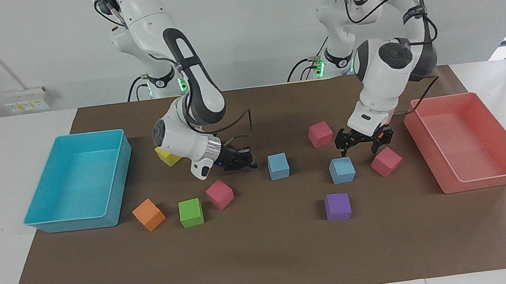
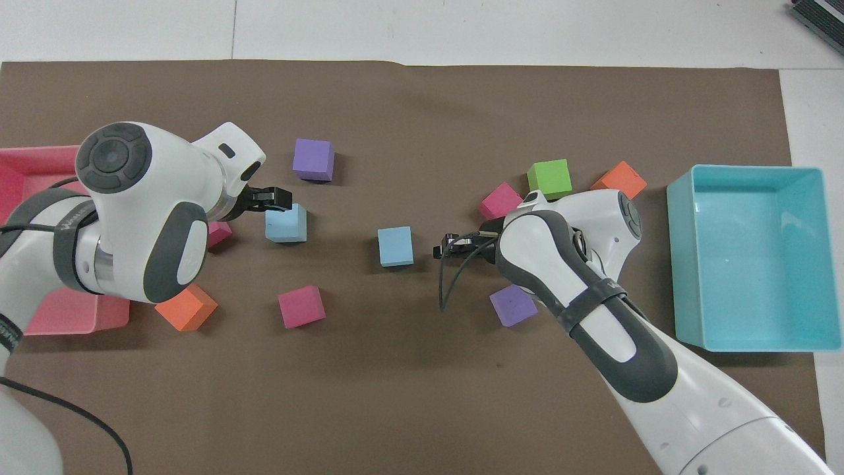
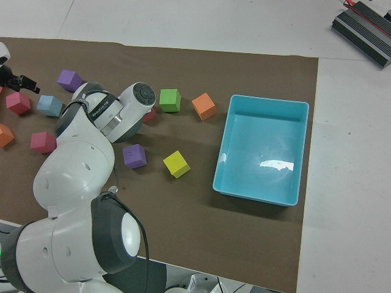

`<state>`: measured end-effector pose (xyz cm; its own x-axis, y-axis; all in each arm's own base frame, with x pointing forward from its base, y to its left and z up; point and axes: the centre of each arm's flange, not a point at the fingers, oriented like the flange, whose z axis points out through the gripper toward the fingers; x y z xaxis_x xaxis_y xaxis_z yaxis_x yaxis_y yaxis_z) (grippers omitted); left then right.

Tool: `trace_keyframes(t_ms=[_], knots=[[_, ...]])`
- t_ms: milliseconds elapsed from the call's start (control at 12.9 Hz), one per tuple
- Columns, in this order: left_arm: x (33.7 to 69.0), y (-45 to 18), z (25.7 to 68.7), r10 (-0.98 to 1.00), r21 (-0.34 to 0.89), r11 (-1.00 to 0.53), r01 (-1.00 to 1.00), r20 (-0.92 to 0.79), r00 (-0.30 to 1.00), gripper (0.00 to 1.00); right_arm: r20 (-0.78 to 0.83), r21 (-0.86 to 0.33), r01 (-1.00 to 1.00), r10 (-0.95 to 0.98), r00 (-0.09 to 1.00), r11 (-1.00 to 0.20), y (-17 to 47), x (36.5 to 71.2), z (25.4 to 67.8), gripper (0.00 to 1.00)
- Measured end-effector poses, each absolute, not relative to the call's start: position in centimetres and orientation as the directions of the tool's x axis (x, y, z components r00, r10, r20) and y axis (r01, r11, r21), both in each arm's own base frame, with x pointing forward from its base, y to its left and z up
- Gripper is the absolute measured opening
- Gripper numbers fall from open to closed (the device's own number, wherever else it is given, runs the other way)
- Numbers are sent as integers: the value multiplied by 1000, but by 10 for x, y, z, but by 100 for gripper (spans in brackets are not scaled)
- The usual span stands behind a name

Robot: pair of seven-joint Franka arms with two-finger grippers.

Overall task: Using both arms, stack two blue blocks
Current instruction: 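Grasp the second light blue cube with the left gripper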

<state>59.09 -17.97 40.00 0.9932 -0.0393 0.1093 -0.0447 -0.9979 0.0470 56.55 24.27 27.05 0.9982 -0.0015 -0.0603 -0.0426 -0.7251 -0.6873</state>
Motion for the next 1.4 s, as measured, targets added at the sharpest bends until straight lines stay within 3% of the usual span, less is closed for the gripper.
trace_keyframes(t_ms=[1396], knots=[[582, -202, 322, -14, 42, -999, -17, 75, 997, 100, -67, -703, -50, -4, 998, -710, 250, 561, 266, 1]])
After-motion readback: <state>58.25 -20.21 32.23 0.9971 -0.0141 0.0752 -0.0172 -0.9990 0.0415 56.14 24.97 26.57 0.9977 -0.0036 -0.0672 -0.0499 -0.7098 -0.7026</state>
